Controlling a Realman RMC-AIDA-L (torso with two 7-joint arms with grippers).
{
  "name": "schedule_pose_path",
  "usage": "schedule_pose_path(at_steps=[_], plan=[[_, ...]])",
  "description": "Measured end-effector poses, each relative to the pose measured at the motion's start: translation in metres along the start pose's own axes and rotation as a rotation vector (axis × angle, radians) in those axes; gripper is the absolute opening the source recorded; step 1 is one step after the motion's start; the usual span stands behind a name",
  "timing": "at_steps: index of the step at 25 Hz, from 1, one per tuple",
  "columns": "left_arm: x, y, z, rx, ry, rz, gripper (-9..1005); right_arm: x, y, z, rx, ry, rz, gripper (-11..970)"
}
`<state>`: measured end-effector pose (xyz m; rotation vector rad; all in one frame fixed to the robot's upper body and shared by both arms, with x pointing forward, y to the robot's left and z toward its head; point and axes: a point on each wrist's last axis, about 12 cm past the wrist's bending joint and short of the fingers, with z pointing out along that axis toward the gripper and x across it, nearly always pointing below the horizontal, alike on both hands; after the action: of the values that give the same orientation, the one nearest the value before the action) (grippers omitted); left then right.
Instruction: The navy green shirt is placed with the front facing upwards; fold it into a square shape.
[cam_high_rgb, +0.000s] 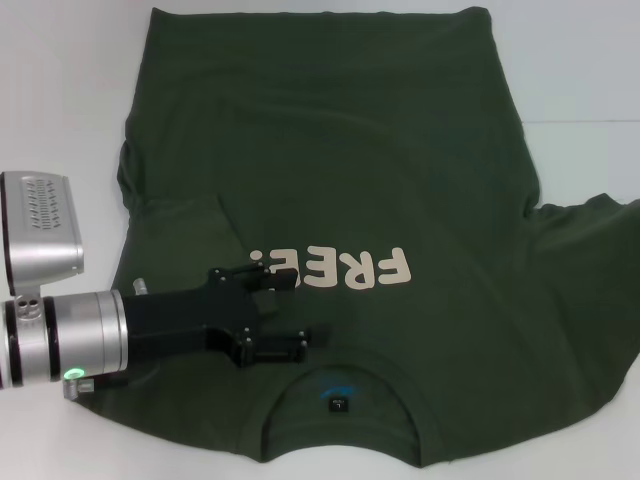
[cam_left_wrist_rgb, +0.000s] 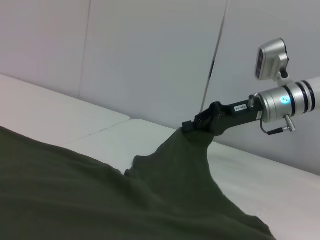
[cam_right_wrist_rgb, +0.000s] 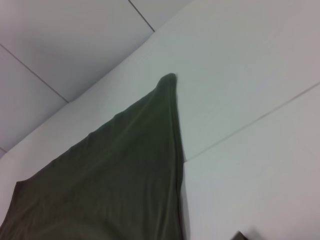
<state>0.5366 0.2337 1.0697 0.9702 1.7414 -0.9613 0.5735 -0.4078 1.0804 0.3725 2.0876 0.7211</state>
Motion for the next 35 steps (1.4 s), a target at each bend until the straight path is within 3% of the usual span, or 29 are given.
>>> schedule_pose_path(at_steps=[10,21,29,35], plan=[[-0.001,0.001,0.001,-0.009,-0.015,-0.004,875,-0.011,0.002,0.000,0.001,-0.011,-0.021,40],[0.000,0.002,0.002,-0.022,-0.016,-0.012,875,-0.002,0.006,0.001,-0.039,0.020,-0.026,58],[0.000,0.003,0.001,-0.024,-0.015,-0.012,875,-0.002,0.049,0.019,-0.239,0.119,-0.090,70],[0.000,0.004,0.001,-0.033,-0.012,-0.010,874,0.004,0.098,0.060,-0.303,0.204,-0.189,80]])
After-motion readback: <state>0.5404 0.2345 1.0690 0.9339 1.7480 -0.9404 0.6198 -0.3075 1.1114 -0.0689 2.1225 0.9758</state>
